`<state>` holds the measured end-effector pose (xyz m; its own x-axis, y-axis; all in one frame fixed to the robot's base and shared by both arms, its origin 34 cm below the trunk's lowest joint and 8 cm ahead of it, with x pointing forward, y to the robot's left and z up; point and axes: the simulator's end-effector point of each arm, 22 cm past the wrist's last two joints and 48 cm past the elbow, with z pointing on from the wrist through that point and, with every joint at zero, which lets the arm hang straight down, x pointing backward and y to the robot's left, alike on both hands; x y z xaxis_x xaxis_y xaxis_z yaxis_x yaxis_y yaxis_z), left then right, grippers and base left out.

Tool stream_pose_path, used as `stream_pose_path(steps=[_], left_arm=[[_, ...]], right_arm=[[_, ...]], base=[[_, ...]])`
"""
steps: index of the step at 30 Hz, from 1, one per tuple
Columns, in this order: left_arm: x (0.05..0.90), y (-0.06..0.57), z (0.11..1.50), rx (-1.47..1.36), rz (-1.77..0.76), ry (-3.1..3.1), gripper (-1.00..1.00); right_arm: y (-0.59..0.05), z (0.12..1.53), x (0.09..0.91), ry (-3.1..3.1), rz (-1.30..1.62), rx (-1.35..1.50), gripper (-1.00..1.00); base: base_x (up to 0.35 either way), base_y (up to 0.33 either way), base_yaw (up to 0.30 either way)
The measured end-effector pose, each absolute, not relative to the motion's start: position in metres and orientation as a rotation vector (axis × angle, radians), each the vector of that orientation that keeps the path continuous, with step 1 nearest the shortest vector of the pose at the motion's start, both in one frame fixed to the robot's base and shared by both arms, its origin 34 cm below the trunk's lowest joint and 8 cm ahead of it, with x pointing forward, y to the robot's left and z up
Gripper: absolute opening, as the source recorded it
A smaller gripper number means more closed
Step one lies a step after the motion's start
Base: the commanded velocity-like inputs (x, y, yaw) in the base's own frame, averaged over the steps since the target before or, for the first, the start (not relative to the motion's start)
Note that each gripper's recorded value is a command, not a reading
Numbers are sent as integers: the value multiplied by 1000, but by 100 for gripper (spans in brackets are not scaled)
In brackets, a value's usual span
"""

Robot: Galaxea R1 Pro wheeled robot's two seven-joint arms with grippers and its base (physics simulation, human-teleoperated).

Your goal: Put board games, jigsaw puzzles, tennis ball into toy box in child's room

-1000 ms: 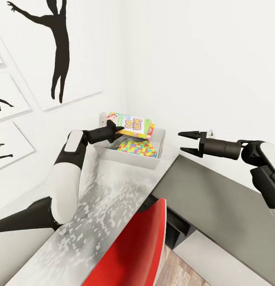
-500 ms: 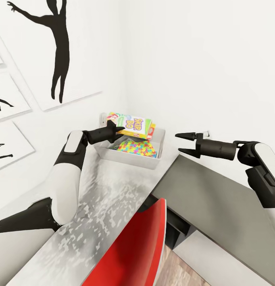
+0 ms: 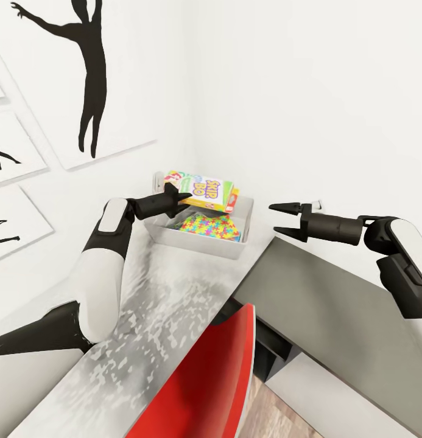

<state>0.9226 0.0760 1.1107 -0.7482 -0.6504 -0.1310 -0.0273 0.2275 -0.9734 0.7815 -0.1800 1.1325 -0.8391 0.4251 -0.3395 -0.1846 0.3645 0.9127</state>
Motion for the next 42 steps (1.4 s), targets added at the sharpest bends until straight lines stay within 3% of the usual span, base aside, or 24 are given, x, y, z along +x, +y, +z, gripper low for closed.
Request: stream_pose_path(steps=[13, 42], left_arm=[[927, 49, 1097, -652, -1584, 2087, -100], [938, 51, 1083, -720, -1512, 2098, -100]], right_arm=[[-185, 1134, 781, 2097, 1498, 211, 100], [-192, 1136, 780, 2102, 1479, 203, 100]], base=[[0, 0, 0], [0, 0, 0]])
